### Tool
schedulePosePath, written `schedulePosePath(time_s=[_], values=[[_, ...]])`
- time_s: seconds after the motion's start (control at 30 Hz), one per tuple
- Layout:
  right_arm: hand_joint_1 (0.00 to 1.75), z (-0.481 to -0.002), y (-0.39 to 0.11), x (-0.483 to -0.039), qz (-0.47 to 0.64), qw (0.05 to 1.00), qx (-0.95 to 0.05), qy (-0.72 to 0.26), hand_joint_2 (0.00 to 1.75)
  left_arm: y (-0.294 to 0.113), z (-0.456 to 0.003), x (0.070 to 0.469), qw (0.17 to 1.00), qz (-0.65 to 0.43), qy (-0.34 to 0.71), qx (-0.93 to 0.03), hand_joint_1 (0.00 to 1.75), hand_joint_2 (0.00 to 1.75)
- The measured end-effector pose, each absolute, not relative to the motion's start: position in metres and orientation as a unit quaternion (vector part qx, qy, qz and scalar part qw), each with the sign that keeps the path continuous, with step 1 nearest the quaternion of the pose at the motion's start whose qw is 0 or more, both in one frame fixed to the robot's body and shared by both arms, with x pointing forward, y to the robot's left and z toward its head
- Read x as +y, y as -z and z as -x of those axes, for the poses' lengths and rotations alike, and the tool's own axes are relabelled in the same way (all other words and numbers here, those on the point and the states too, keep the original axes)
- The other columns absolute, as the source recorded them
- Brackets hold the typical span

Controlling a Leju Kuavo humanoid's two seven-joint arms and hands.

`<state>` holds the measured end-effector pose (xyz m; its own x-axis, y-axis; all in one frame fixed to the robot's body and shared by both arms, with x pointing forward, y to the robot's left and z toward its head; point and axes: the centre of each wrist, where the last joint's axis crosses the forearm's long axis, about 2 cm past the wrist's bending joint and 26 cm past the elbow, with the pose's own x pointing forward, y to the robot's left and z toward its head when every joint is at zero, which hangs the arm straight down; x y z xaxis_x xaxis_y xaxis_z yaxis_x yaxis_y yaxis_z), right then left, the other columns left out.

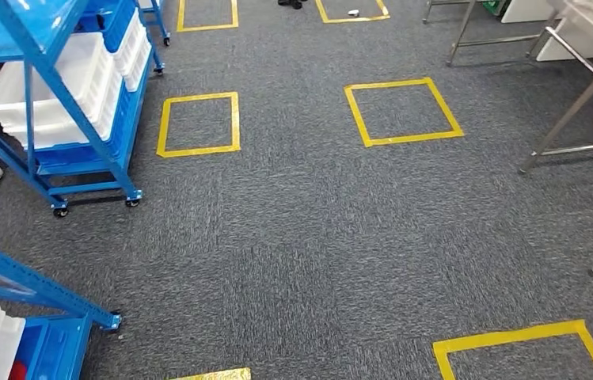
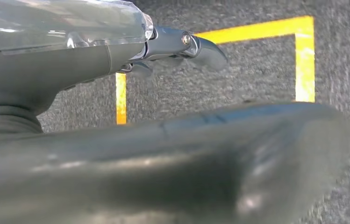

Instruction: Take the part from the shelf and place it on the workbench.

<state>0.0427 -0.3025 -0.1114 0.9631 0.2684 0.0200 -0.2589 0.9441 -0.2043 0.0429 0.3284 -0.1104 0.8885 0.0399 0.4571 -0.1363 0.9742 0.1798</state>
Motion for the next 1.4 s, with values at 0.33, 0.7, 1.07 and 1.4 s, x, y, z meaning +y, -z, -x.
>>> schedulePosePath(time_s=[0.33, 0.7, 1.07, 1.4], values=[[0.0, -0.043, 0.111, -0.31, 0.107, 0.966, -0.026, -0.235, 0.0, 0.11, -0.047, 0.33, 0.966, -0.094, -0.037, -0.24, 0.0, 0.0], [0.0, -0.045, 0.111, -0.31, 0.106, 0.962, -0.033, -0.248, 0.0, 0.109, -0.052, 0.333, 0.965, -0.091, -0.032, -0.242, 0.0, 0.0], [0.0, -0.051, 0.11, -0.308, 0.105, 0.959, -0.057, -0.256, 0.0, 0.109, -0.052, 0.335, 0.967, -0.087, -0.024, -0.237, 0.0, 0.0], [0.0, -0.045, 0.11, -0.313, 0.147, 0.986, -0.076, -0.01, 0.0, 0.109, -0.054, 0.332, 0.968, -0.082, -0.028, -0.237, 0.0, 0.0]])
